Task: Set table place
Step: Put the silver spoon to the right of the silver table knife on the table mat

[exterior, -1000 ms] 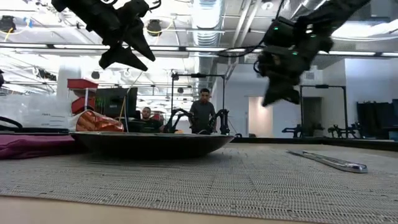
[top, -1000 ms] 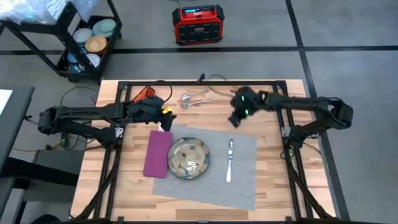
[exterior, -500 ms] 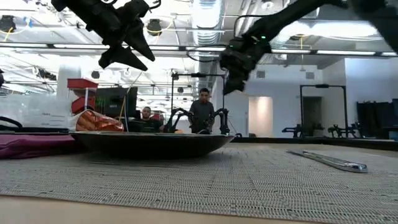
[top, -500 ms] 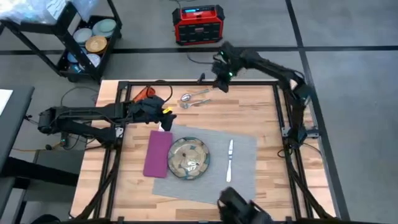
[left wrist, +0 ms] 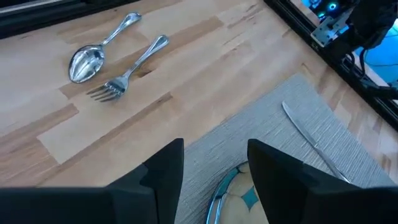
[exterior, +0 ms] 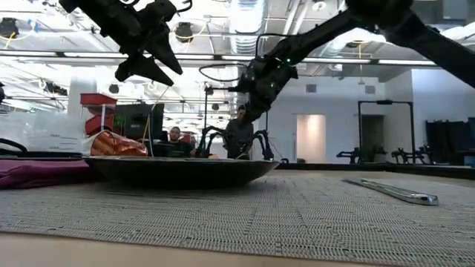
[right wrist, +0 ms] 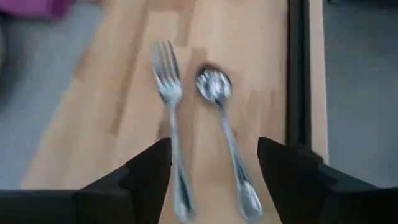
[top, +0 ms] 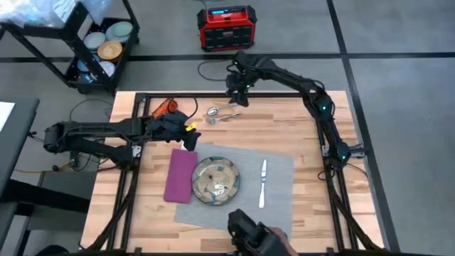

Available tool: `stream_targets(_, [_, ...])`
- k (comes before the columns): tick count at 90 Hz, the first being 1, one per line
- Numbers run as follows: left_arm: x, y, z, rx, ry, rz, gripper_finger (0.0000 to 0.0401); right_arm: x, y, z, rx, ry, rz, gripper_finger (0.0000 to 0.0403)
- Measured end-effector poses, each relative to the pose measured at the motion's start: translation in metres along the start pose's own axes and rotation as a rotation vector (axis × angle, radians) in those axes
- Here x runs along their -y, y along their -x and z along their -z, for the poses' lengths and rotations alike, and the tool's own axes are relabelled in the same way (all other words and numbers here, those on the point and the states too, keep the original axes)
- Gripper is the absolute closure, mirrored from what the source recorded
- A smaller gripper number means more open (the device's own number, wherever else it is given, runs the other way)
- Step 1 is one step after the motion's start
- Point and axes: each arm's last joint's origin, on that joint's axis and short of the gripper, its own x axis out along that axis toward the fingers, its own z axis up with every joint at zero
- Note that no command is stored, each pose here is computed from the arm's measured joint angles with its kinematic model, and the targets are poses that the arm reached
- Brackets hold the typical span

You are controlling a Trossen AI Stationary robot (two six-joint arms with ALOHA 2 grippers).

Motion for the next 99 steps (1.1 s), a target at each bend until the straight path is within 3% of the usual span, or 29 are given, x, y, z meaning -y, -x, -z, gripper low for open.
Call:
stream_targets(36, [-0.002, 0.0, 0.002, -0.022, -0.01, -0.017, 0.0239, -0.007, -0.009, -0.004, -0.029, -0.031, 0.006, 0.0213])
stream_targets(48, [-0.002, -0.001, 0.002, -0.024, -0.028, -0.018, 0.0239, -0.012, -0.003, -0.011, -0.015, -0.103, 0.008, 0.0213])
stream_targets(56, [-0.002, -0.005, 0.004, -0.046, -0.05, -0.034, 0.0239, -0.016, 0.002, -0.013, -0.01, -0.219, -0.01, 0.0213])
stream_targets(78, [-0.016, -0.026, 0.028, -0.309, -0.203, -0.216, 0.0239, -0.044, 0.024, -0.024, 0.082, -0.467, -0.391, 0.0214])
stream_targets(99, [-0.03, -0.051, 0.042, -0.486, -0.257, -0.349, 0.0239, -0.09, 0.04, -0.03, -0.151, -0.432, -0.423, 0.0214])
